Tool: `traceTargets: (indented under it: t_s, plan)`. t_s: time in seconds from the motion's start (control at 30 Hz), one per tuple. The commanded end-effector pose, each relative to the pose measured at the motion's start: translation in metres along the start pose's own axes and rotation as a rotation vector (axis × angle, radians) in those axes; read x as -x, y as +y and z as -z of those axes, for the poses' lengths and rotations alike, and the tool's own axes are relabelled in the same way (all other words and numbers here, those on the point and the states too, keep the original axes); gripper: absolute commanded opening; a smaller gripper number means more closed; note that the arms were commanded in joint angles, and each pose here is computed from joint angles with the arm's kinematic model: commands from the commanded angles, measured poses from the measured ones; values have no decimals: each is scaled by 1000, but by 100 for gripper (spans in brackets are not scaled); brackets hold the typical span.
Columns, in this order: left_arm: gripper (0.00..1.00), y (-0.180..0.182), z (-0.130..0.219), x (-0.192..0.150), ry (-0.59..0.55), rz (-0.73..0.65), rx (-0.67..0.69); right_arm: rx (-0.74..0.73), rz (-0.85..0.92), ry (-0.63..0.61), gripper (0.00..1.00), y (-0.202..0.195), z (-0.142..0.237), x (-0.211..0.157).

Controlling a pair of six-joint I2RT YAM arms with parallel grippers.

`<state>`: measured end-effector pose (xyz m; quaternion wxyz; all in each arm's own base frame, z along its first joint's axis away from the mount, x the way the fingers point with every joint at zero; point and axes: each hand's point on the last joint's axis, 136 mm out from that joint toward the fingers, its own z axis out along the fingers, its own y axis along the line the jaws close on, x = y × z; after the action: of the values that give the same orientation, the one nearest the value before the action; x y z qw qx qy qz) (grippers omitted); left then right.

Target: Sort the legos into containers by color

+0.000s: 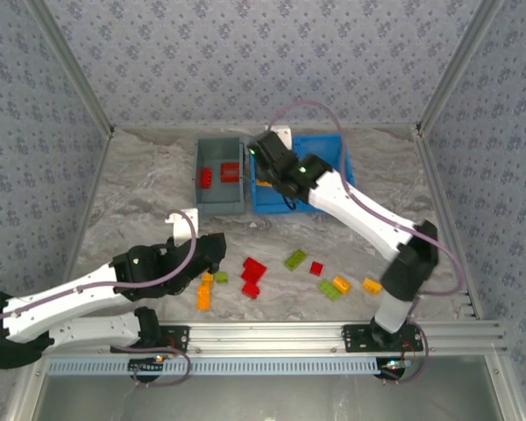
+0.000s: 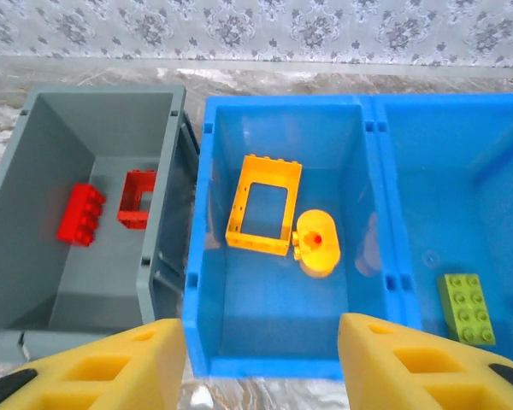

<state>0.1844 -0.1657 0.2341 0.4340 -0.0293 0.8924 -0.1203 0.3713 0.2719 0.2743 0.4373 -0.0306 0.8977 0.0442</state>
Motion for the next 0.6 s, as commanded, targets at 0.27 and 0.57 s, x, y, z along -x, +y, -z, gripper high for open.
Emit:
traceTargets:
  t_s: [0.27, 0.57]
  plan:
    - [69, 8, -8, -32, 151, -38, -60, -12, -41, 227, 52, -38, 46, -159]
    - [68, 57, 2, -35, 120, 58, 78, 238, 28, 286, 62, 53, 46, -201]
